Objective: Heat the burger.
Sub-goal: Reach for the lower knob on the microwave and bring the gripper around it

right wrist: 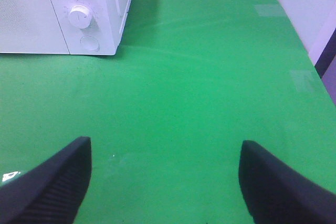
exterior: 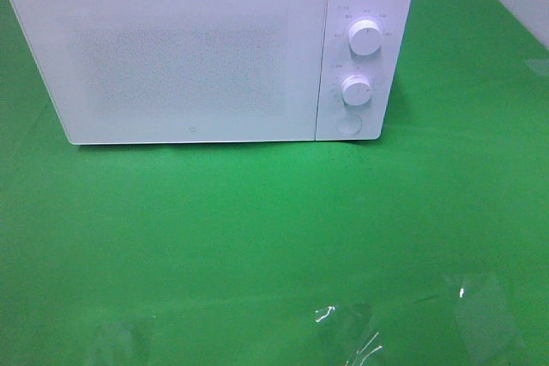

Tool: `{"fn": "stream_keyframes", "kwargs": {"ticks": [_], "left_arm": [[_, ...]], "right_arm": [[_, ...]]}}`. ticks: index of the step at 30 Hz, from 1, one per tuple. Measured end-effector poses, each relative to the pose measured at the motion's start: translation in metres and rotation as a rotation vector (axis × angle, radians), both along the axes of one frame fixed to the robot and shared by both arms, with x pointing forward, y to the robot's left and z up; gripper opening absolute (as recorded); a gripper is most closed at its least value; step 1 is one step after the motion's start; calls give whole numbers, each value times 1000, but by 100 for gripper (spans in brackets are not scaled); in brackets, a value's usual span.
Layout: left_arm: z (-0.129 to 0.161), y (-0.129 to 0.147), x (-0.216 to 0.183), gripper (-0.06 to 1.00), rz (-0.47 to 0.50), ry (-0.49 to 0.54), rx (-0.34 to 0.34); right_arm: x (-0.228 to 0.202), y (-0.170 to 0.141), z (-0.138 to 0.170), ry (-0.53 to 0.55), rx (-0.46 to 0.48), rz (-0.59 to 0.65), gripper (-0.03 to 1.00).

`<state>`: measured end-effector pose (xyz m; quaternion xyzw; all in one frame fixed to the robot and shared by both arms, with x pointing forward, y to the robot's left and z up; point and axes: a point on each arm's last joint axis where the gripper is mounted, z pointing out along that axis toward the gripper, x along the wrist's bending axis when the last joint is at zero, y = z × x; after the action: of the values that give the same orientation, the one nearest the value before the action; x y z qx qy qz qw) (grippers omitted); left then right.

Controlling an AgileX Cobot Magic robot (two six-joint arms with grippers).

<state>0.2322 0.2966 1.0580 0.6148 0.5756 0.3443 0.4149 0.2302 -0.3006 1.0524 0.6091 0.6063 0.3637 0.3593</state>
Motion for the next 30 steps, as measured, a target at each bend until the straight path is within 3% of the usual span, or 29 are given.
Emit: {"fn": "stream_keyframes", "kwargs": {"ticks": [3, 7, 17, 30], "left_arm": [[0, 0, 0, 82, 0, 0, 0], [0, 0, 0, 82, 0, 0, 0], [0, 0, 0, 82, 0, 0, 0], [0, 0, 0, 82, 0, 0, 0]], "right_arm": [[0, 0, 0, -3, 0, 0, 73], [5, 1, 14, -124, 10, 3, 73], [48, 3, 20, -133, 36, 7, 73], [109, 5, -2, -185, 39, 7, 73]]}}
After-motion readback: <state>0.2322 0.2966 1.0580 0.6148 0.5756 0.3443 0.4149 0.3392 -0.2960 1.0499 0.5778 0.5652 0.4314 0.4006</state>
